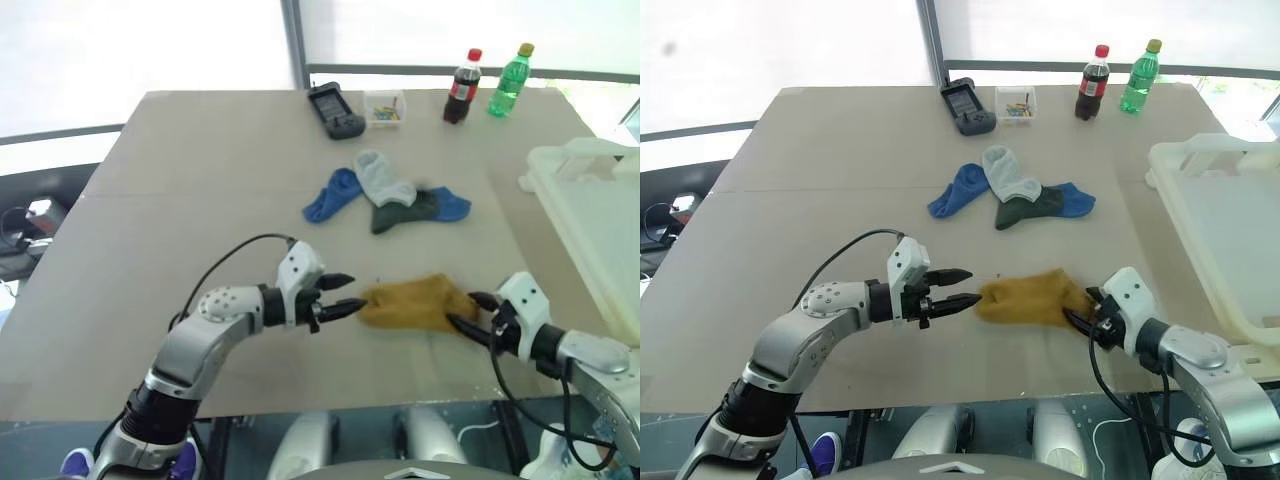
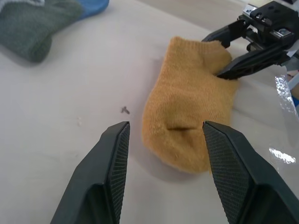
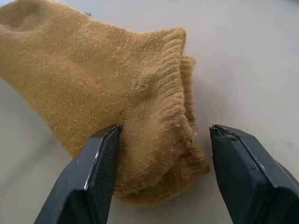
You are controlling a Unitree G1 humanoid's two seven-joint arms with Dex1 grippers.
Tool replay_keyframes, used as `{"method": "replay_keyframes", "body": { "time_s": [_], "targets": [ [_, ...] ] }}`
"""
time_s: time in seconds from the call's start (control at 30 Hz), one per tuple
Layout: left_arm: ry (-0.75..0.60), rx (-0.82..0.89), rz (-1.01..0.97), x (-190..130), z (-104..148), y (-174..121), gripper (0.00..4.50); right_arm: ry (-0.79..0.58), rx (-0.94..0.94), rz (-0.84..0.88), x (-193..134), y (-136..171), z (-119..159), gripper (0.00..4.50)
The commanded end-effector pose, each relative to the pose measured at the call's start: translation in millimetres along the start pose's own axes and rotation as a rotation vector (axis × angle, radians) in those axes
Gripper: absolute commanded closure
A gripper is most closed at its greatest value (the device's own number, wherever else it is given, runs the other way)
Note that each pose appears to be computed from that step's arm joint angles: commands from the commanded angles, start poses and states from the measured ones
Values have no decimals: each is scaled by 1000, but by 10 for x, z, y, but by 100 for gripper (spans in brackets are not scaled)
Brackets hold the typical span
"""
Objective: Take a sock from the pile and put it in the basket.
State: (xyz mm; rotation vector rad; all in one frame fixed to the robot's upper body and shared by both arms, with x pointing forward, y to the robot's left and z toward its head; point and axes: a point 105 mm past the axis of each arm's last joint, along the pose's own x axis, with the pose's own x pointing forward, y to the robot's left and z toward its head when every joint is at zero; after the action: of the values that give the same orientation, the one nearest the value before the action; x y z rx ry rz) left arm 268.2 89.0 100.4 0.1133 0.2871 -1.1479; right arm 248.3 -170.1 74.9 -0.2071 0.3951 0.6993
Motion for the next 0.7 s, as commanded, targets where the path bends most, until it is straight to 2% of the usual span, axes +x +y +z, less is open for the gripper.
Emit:
{"method": "replay_keyframes", "body": {
  "time_s": [0.03, 0.2, 0.37, 0.7],
  "targets": [
    [31, 9, 8, 30, -1, -2, 188, 41, -11, -14, 54, -21, -68, 137],
    [104, 10, 41, 132, -119, 34, 188, 66, -40, -35, 59, -64, -110, 137],
    [137, -30, 34, 202, -132, 8, 188, 92, -76, -31, 44, -56, -152, 137],
    [91, -146, -10, -6, 100, 30, 188, 97, -68, -41, 46, -63, -141, 137]
  ]
}}
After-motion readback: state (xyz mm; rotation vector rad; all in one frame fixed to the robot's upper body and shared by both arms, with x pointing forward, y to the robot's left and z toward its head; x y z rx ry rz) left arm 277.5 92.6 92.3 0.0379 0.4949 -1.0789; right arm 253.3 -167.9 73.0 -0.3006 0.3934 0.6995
